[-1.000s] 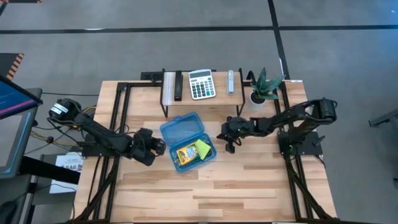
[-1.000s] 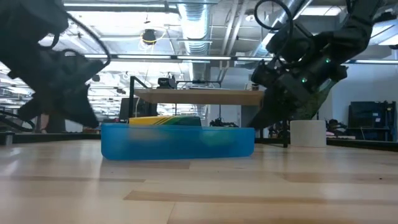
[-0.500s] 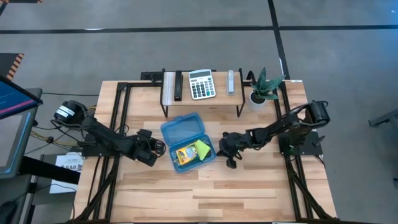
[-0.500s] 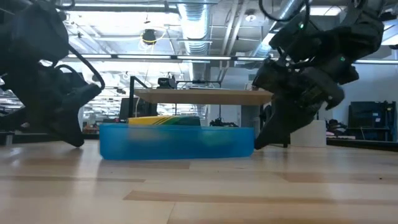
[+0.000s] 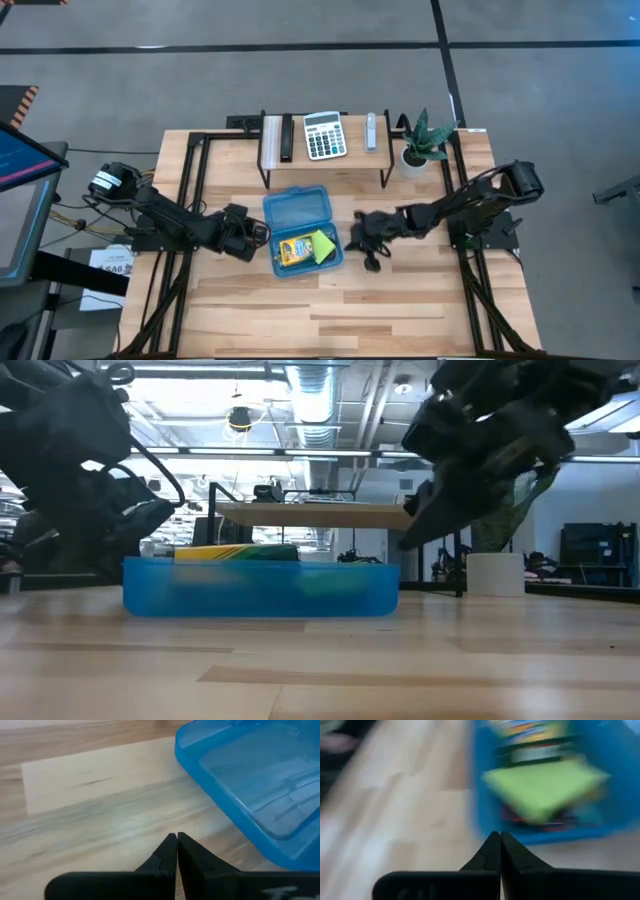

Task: Pack school essentials
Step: Close the blue supply box

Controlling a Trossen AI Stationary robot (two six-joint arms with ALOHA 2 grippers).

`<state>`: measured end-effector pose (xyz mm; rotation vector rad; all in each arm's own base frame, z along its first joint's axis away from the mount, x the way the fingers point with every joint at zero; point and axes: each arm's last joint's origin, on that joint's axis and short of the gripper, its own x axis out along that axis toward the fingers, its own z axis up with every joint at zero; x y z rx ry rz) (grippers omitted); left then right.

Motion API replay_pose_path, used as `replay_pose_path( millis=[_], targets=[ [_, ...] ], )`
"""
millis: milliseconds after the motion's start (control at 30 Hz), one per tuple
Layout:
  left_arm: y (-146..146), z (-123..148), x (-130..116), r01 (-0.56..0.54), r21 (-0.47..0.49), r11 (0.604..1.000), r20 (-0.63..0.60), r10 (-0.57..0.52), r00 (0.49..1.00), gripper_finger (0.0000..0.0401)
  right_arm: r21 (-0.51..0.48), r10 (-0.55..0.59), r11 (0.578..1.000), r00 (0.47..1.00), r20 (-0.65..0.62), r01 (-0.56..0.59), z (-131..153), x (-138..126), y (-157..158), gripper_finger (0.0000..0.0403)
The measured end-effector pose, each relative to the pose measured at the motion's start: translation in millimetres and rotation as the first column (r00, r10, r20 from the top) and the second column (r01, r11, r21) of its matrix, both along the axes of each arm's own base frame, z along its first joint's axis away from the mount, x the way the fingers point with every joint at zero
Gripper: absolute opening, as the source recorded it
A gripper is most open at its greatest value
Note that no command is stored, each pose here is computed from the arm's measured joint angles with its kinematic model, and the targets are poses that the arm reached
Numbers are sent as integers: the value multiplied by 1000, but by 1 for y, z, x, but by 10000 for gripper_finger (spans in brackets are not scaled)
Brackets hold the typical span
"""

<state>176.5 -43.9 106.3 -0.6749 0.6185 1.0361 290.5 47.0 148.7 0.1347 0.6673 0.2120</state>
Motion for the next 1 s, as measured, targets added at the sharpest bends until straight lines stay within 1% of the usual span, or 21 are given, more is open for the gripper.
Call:
replay_pose_path(
  millis=[67,167,233,333,500,633,800,1000],
  targets=[
    [2,0,1,1,6,1000,-9,-1,1000,0,-30,-90,995,996,9,90,2,0,-16,5],
    [6,-3,5,13,13,1000,-22,-13,1000,0,-64,-211,976,978,-6,210,-2,0,-42,4],
    [10,-6,9,19,13,1000,-36,-19,999,0,-69,-263,963,965,-20,261,-9,1,-57,5],
    [15,-11,16,30,24,999,-46,-29,999,0,-84,-311,948,950,-36,307,-23,4,-75,5],
    [18,-13,20,17,34,999,-29,-16,999,0,-102,-356,932,931,-79,347,-43,12,-93,5],
    [18,-13,21,33,45,998,-29,-32,999,0,-106,-365,928,928,-75,357,-49,25,-104,9],
    [18,-12,23,69,73,995,-40,-66,997,0,-111,-362,929,930,-63,354,-47,38,-108,9],
    [18,-11,25,104,87,991,-49,-100,994,0,-121,-348,932,936,-50,341,-39,38,-105,8]
  ],
)
